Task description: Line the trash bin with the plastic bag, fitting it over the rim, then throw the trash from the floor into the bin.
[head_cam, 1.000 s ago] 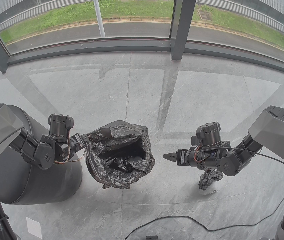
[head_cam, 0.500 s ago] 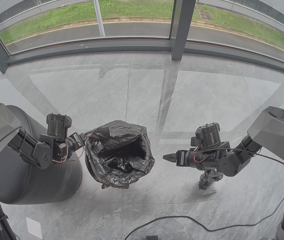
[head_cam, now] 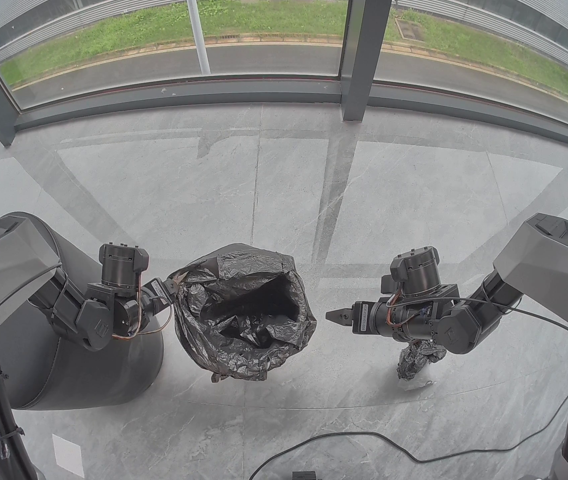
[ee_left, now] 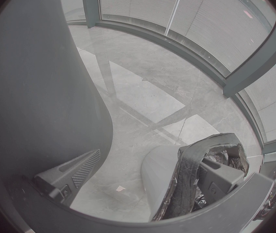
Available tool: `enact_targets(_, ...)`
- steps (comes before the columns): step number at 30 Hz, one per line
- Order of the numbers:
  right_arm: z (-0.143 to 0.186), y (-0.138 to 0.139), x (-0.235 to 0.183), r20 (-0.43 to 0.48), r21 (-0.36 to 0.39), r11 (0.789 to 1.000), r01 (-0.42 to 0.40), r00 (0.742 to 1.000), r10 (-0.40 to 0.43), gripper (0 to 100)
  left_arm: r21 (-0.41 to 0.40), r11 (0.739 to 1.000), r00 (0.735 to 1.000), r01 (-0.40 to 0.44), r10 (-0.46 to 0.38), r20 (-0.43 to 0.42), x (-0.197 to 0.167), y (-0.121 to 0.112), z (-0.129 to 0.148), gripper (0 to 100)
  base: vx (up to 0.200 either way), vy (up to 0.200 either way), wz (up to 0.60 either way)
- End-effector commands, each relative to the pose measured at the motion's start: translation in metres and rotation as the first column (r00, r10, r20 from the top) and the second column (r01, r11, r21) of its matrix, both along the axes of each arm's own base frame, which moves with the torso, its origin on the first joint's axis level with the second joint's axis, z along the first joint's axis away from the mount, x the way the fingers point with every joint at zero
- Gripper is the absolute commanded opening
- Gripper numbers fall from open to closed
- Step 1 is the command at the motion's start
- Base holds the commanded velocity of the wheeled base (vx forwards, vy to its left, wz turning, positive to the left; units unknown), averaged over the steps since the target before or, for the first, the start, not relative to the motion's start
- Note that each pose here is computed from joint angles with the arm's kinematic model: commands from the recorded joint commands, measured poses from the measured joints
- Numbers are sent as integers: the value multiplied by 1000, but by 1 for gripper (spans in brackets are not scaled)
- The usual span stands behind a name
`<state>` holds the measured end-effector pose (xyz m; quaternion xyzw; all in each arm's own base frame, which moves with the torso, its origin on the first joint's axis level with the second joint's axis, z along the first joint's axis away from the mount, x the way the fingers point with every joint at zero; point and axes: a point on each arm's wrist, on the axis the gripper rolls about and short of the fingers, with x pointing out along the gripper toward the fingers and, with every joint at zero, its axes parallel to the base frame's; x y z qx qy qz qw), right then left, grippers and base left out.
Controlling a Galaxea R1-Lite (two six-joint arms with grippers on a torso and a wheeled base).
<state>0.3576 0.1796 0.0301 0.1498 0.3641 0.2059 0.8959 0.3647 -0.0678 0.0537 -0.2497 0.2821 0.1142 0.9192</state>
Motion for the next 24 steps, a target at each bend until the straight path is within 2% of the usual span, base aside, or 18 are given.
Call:
enact_targets(1,-1,0,0,-2,0,1000,0,1000,0,100,3,1000,999,12,-12,-40,-2,-2,-12,100,0,0,0)
enact_targets(7,-1,0,0,-2,0,1000,0,1000,0,100,-58,996,995,68,-72,-70,-9,-10,-17,100,0,0,0)
enact_targets(17,-2,0,1,-3,-2,1000,1,1000,-1,100,-68,987,982,148,-155,-106,-24,-33,-24,100,0,0,0)
enact_targets(24,-2,0,1,-4,-3,1000,1,1000,-1,100,-175,952,950,251,-277,-145,-36,-48,-30,100,0,0,0)
